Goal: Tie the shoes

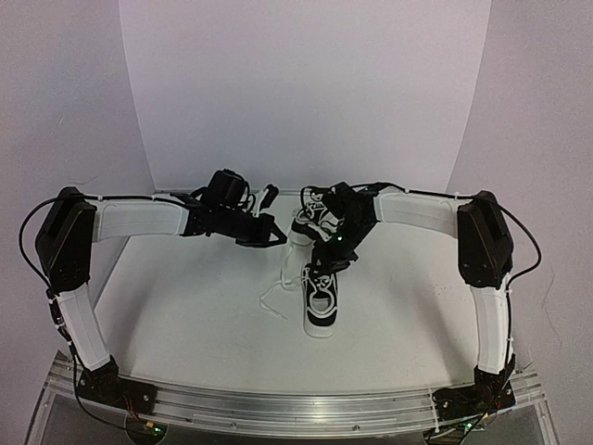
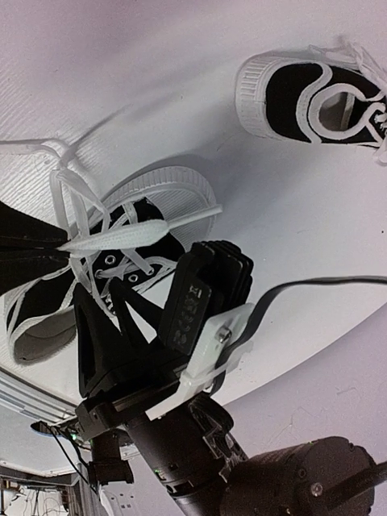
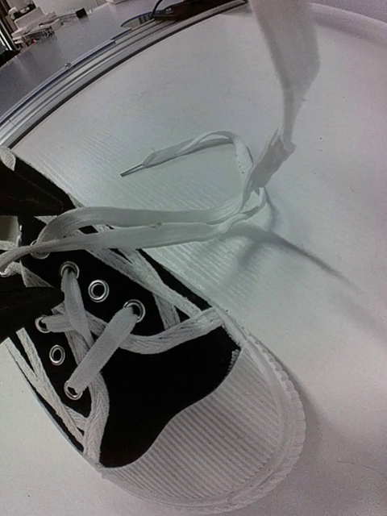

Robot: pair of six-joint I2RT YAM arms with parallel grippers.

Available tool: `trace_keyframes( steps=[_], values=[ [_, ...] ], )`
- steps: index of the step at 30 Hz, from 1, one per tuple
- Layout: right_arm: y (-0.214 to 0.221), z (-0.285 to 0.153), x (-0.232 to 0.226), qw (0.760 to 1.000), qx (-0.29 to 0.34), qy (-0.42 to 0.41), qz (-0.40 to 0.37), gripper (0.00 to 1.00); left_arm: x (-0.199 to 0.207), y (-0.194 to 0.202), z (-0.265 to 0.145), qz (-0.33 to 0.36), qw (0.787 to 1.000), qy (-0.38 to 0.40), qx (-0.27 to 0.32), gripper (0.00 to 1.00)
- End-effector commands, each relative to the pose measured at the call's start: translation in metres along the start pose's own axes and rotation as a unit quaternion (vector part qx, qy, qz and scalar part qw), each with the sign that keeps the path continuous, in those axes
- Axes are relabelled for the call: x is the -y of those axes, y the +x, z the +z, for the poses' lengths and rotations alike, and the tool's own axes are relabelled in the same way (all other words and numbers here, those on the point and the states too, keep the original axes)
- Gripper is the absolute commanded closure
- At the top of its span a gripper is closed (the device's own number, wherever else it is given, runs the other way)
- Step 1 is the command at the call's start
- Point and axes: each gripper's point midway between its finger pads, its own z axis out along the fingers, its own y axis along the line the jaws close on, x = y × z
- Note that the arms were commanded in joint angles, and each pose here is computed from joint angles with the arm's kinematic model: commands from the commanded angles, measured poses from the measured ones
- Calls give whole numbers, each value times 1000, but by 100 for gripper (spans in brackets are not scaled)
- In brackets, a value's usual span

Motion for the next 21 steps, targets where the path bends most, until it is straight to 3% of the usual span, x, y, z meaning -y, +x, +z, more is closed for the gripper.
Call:
trace_keyframes(
  steps=[1, 4, 6, 21],
  values=[
    [-2, -22, -5, 1000, 20, 2, -8, 76, 22, -26, -2, 11, 999, 37, 28, 100],
    [-2, -25, -6, 1000, 23, 2, -11, 95, 24, -25, 4, -5, 998, 54, 25, 100],
    [-5, -30, -9, 999, 30, -2, -17, 100, 27, -23, 9, -18, 997, 75, 20, 100],
    [-20, -50, -18, 996, 80, -3, -45, 100, 30, -9, 57, -66, 983, 165, -38, 100]
  ],
)
